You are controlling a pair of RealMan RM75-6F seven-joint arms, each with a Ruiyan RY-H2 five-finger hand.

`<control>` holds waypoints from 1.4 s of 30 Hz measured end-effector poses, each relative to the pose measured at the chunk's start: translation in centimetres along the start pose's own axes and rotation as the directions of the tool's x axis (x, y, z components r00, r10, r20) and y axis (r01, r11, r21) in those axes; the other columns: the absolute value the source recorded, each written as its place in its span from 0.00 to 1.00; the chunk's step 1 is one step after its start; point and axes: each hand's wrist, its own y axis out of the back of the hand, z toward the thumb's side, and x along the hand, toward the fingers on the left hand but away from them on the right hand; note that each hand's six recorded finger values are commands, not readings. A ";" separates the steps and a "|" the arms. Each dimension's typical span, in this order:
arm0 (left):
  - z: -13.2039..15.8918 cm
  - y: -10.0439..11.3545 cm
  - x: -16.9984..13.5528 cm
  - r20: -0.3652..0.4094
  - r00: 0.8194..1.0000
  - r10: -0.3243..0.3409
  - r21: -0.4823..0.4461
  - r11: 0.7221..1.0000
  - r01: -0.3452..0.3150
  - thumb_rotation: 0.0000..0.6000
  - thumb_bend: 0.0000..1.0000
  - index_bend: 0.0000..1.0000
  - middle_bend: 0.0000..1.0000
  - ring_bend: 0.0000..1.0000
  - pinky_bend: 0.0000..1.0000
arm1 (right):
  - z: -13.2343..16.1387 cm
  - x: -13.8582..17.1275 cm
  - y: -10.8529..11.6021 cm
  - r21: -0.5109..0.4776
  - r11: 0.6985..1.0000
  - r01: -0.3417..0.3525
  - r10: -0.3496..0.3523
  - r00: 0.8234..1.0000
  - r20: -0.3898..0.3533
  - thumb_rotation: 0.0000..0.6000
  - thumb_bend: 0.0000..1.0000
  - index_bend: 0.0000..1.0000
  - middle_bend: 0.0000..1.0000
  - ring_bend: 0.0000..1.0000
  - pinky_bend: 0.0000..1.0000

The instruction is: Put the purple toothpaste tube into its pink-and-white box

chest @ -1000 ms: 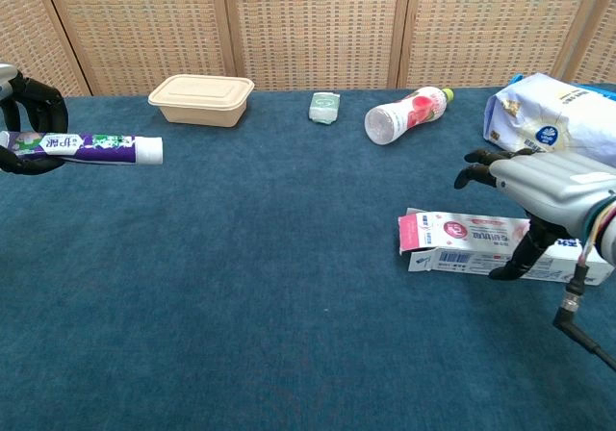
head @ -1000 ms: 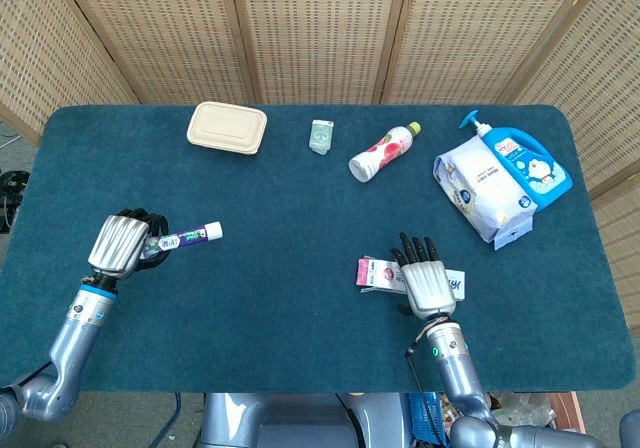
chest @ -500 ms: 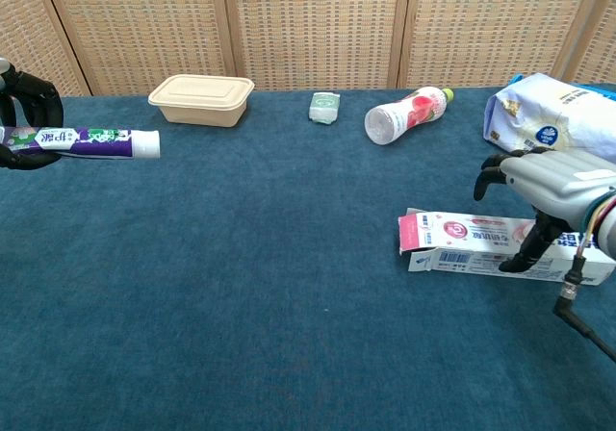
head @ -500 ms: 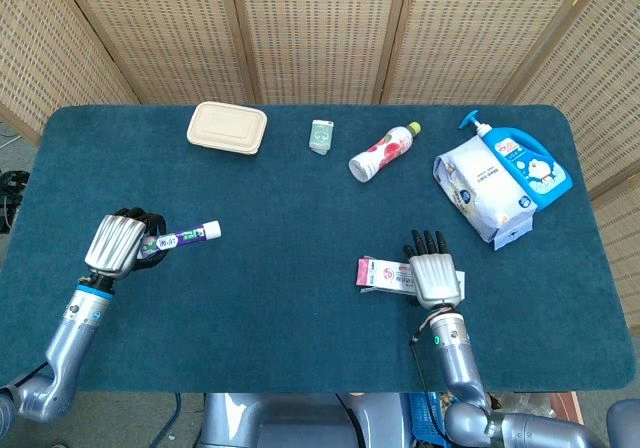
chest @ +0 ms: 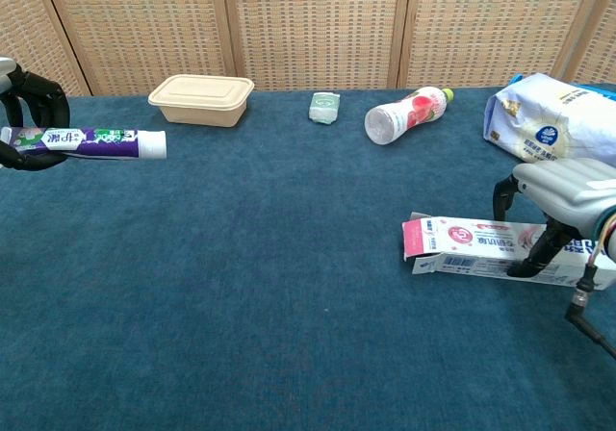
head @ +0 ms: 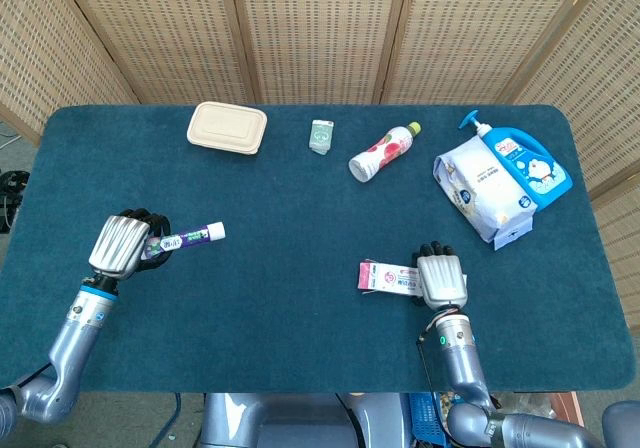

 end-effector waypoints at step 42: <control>5.4 -0.3 -0.7 0.113 0.990 -0.079 -0.178 0.979 0.098 1.00 0.50 0.85 0.60 0.43 0.47 | 4.8 2.3 5.8 -0.170 0.982 0.082 -0.100 0.990 -0.100 1.00 0.15 0.64 0.53 0.44 0.49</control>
